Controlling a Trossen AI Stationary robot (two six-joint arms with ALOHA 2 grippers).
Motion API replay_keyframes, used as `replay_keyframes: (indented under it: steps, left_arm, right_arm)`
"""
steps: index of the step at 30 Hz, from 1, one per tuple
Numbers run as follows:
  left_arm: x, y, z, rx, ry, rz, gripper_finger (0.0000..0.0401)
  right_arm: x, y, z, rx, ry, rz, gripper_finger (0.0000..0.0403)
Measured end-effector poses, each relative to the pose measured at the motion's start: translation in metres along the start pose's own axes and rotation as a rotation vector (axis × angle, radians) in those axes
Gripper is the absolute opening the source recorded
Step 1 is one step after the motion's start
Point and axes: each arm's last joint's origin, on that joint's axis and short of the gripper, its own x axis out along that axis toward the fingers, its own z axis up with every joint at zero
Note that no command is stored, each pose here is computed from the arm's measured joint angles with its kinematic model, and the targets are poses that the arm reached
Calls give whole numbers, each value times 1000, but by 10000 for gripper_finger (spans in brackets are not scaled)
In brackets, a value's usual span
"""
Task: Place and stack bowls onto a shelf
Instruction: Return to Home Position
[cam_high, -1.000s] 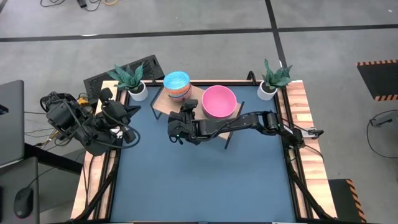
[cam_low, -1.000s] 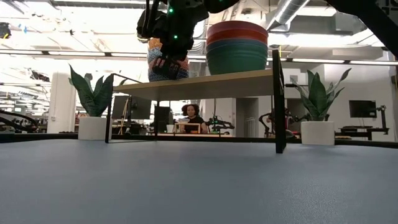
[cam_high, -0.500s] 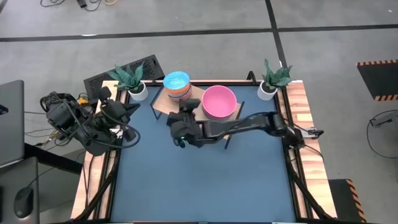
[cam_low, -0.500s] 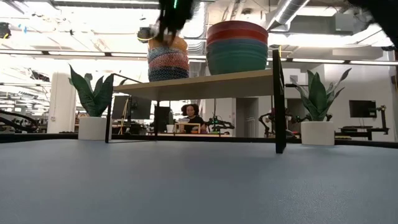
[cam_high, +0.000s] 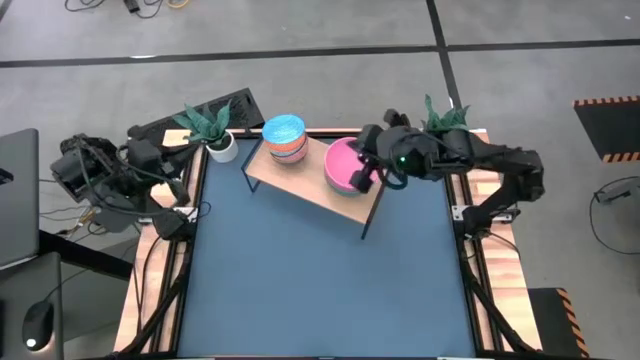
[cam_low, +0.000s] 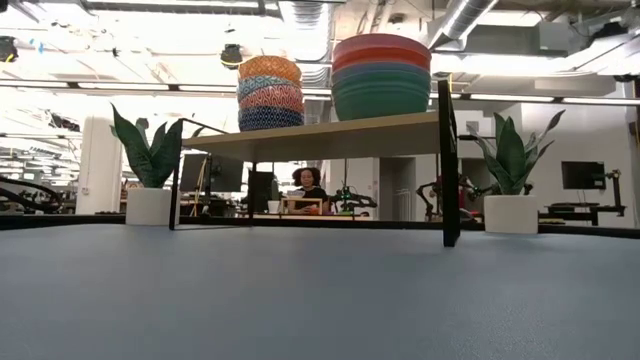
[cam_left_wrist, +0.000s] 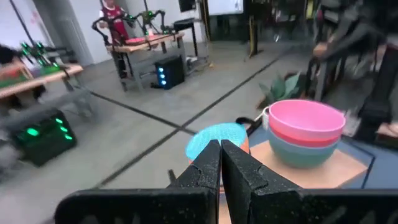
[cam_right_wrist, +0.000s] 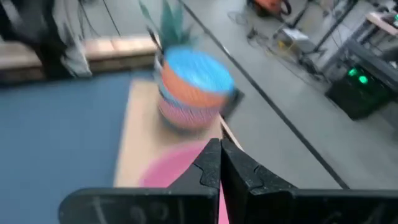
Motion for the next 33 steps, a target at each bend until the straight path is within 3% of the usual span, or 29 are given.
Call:
replay_keyframes:
  steps: [4,8,19,27,33]
  left_arm:
    - [0,14,-36,-124,-13,-38,0]
    - [4,6,-62,-194,6,-95,0]
    - [12,2,-135,-285,99,-192,0]
    - [17,16,-187,-405,147,-220,0]
    - [23,15,-233,-589,162,-234,0]
  right_arm:
    - [-9,-8,-29,-31,-10,7,26]
    - [-19,-19,-70,31,-103,16,28]
    - [-27,-36,-208,415,-392,103,28]
    - [-36,-48,-273,567,-489,164,28]
    - [-28,-47,-310,629,-518,182,28]
